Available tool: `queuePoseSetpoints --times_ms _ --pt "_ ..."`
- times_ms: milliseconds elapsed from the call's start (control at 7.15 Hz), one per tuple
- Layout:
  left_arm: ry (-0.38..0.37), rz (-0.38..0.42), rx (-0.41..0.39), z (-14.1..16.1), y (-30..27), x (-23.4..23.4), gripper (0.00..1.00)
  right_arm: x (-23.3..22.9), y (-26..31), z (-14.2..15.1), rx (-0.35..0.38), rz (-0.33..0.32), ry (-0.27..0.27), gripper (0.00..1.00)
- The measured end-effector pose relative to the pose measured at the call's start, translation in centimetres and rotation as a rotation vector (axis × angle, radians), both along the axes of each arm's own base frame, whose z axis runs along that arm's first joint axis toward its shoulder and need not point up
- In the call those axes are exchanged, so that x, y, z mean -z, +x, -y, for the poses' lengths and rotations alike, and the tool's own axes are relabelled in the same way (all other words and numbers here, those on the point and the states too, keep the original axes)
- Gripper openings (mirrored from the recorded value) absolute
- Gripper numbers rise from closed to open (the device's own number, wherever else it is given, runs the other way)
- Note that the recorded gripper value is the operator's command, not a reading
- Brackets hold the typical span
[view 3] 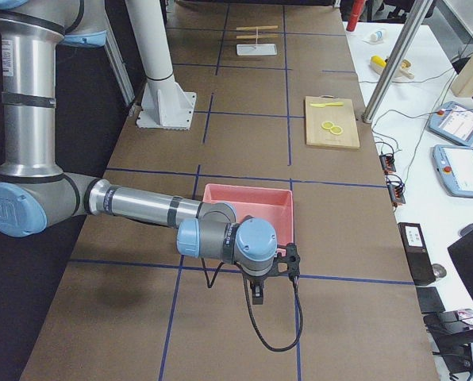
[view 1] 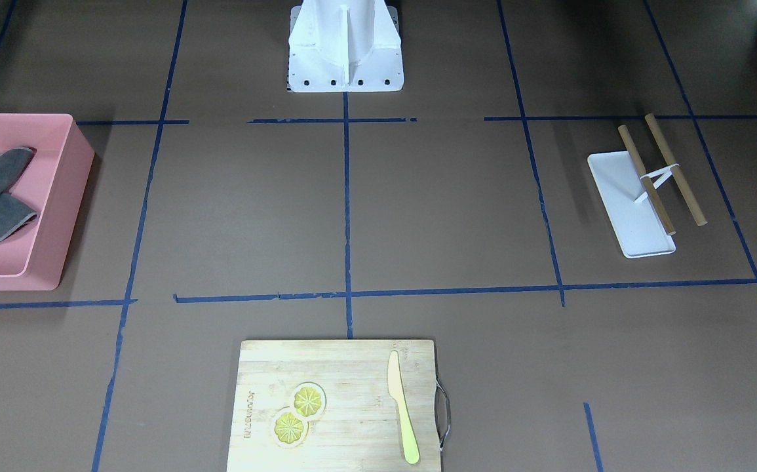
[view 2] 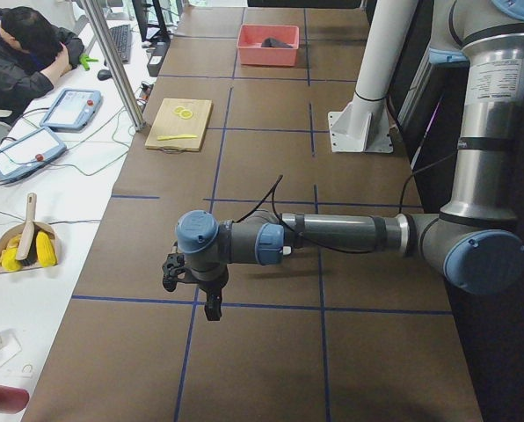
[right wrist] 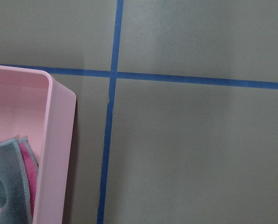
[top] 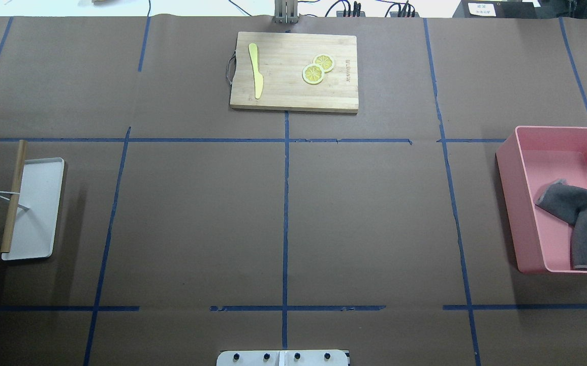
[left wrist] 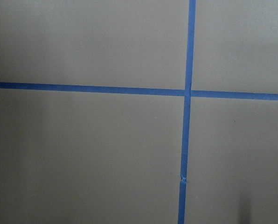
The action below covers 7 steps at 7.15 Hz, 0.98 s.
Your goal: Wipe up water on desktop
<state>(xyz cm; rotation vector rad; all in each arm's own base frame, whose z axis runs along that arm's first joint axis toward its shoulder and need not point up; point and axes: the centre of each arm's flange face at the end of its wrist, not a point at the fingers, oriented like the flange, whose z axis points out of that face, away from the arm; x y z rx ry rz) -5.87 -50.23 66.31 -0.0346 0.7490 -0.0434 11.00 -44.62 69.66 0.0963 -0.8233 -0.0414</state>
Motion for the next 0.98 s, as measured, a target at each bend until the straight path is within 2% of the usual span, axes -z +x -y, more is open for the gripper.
queuePoseSetpoints --times_ms 140,280,420,979 --pt "-0.007 0.000 -0.001 0.0 0.0 -0.4 1.00 0.7 0.2 0.6 -0.041 0.003 -0.024 1.00" --pt "-0.010 0.000 -0.001 0.0 0.0 -0.6 1.00 1.9 -0.2 1.1 -0.100 0.010 -0.071 1.00" --pt "-0.012 0.000 -0.001 0.1 0.0 -0.6 1.00 3.3 -1.3 1.7 -0.122 0.014 -0.092 1.00" --pt "-0.014 0.000 0.000 0.2 0.1 -0.5 1.00 4.7 -4.7 2.6 -0.071 -0.015 -0.084 1.00"
